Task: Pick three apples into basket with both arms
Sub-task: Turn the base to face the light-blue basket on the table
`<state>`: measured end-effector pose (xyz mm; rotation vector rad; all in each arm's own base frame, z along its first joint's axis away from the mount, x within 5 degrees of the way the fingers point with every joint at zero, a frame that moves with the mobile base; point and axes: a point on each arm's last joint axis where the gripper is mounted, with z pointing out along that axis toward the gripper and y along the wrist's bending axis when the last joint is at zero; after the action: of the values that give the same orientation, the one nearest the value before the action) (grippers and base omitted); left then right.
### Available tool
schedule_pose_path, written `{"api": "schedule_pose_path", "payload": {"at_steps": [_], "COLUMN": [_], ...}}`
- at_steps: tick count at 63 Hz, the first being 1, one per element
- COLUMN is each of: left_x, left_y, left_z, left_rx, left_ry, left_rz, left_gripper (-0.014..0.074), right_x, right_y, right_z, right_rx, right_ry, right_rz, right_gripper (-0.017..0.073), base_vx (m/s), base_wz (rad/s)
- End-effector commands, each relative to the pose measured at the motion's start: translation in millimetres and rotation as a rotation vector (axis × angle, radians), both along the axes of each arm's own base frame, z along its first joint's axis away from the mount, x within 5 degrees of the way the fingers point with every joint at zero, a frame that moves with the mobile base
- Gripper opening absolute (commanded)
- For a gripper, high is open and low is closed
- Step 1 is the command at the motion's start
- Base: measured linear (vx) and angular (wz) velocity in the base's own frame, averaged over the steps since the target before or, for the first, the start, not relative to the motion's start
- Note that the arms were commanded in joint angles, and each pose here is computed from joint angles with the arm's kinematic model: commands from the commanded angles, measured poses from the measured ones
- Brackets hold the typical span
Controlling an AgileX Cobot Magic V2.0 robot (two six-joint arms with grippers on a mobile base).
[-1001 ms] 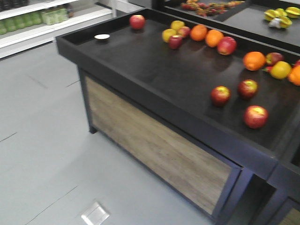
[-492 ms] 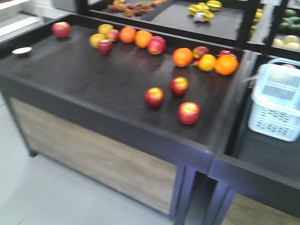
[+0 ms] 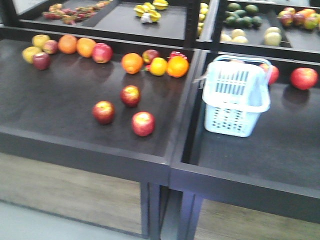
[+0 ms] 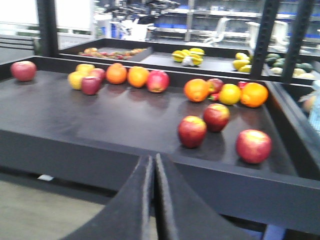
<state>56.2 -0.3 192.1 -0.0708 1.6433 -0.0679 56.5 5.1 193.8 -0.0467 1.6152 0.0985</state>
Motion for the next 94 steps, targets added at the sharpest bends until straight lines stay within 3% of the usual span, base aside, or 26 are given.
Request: {"api": "schedule_pose_path", "payload": {"at_steps": [1, 51, 94], "left_x": [0.1, 0.1, 0.1], "left_y": [0.1, 0.1, 0.1], "left_z": [-0.7, -0.7, -0.7], "left_rx": [-0.004, -0.004, -0.004], "left_ry": [-0.061, -0.061, -0.061], "left_rz": [0.001, 0.001, 0.001], "left_gripper": [-0.0006, -0.0006, -0.0006], "right_x": [-0.1, -0.1, -0.1], "right_y": [-0.1, -0.1, -0.1], "right_z": [2.4, 2.4, 2.4], "right_rx": [-0.012, -0.012, -0.012], "right_ry": [-0.068, -0.068, -0.068], "right_rz": [-0.002, -0.002, -0.002], "right_gripper": [-0.0001, -0.0001, -0.0001], "base_vx": [0.02, 0.04, 0.11], "base_wz": [-0.34, -0.30, -0.08]}}
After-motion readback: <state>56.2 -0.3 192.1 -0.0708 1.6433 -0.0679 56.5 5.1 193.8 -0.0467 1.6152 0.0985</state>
